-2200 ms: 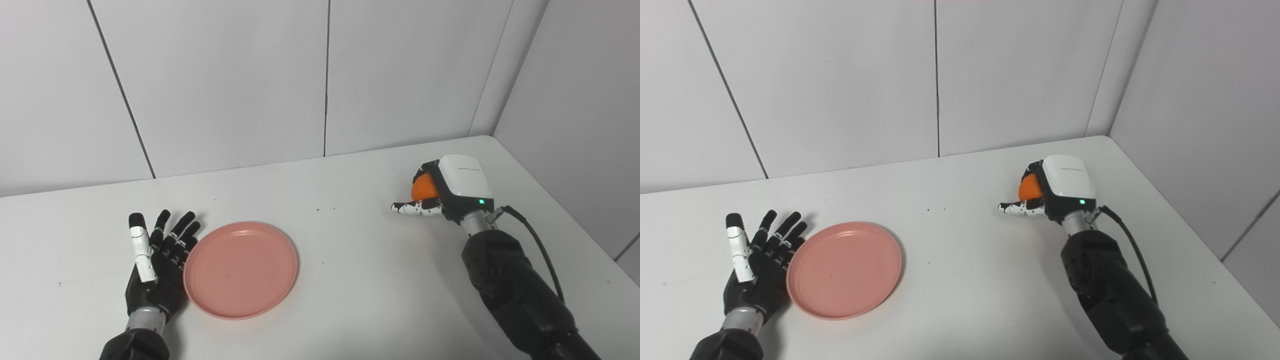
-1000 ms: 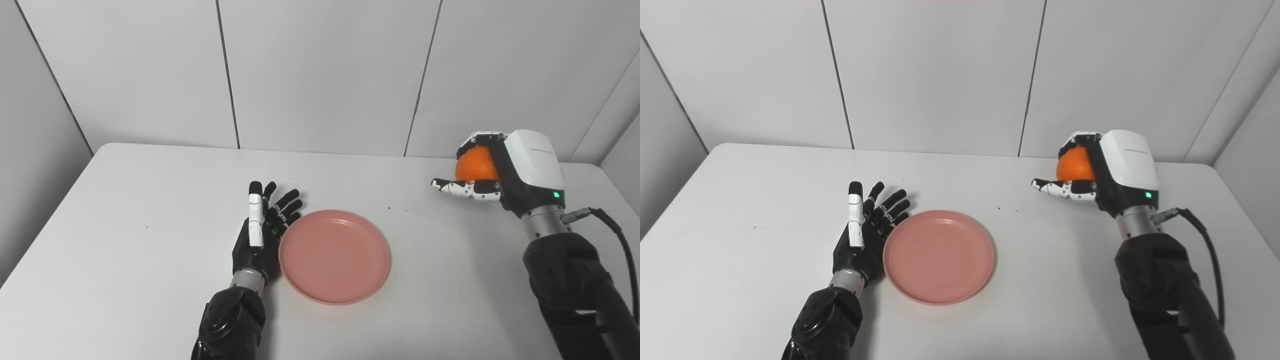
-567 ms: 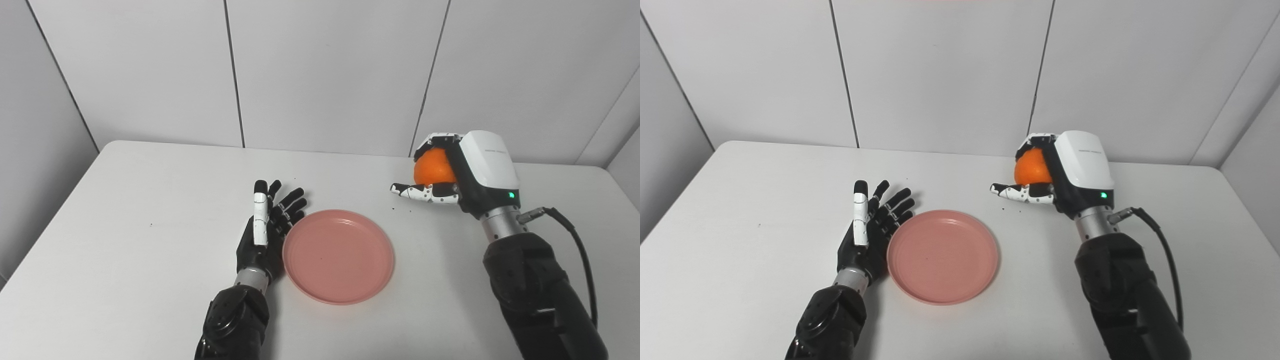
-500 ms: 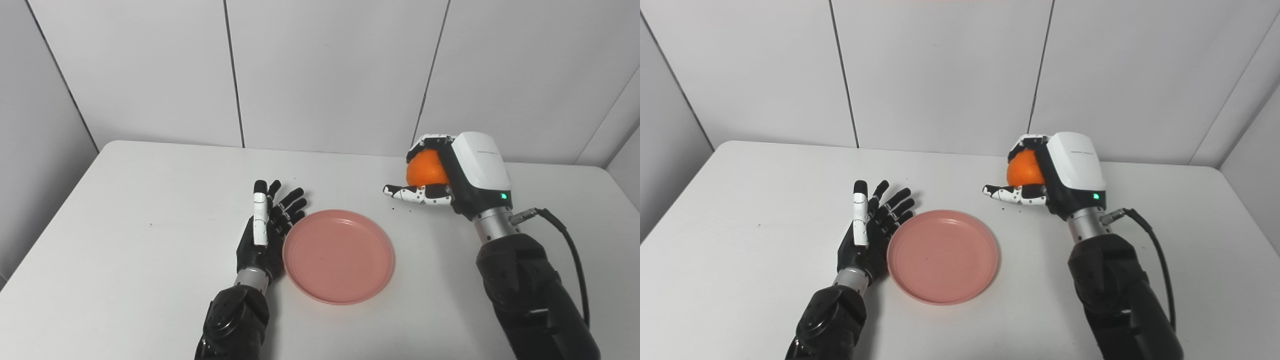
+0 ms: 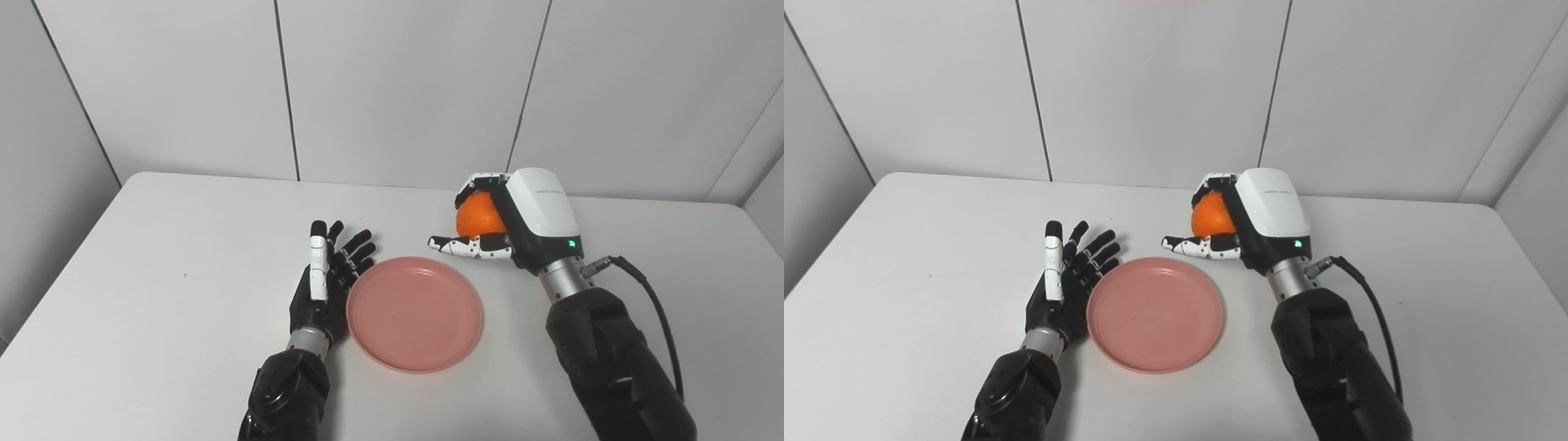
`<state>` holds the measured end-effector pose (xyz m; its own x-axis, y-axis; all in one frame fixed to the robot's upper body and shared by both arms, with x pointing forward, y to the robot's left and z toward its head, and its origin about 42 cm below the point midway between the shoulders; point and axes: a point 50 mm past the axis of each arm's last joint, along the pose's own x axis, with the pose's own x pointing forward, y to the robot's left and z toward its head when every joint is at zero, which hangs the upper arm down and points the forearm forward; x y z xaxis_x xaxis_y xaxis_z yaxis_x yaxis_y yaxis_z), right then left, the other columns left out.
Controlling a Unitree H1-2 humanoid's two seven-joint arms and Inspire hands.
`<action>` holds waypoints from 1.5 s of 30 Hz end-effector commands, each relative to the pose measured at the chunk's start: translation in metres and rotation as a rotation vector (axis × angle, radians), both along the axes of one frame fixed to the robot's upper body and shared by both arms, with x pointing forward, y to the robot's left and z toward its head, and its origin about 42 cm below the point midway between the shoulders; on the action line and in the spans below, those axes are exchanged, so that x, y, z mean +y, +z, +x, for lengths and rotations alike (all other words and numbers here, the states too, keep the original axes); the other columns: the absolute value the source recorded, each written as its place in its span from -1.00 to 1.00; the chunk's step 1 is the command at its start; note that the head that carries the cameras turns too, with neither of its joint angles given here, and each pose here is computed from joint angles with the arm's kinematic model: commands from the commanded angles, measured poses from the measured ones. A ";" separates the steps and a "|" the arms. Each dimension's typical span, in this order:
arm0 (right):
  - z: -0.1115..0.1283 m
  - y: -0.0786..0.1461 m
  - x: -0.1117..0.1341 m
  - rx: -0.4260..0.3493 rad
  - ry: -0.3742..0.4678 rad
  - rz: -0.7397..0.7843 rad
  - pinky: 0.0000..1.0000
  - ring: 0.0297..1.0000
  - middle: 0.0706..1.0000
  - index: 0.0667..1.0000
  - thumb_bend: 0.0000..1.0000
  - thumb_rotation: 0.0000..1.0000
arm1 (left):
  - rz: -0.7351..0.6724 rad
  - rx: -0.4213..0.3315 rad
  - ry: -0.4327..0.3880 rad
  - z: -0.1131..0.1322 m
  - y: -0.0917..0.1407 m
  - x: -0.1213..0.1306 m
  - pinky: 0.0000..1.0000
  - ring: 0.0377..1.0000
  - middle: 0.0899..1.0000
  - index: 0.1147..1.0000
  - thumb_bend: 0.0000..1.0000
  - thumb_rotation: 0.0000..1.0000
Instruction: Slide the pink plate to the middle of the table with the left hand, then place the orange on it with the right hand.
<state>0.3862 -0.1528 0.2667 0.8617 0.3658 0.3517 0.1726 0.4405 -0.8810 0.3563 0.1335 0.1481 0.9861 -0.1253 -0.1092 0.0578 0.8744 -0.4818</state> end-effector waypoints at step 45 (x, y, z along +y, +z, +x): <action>-0.008 -0.063 0.051 0.134 0.120 -0.100 -0.73 -0.67 -0.58 -0.46 0.27 -0.22 | -0.001 0.090 -0.022 -0.005 -0.018 -0.004 0.70 0.69 0.68 0.95 0.74 0.85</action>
<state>0.3749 -0.1086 0.1849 0.8697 0.4786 0.1206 -0.0605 0.3458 -0.9363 0.3563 0.1334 0.1481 0.9856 -0.1311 -0.1067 0.0638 0.8731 -0.4833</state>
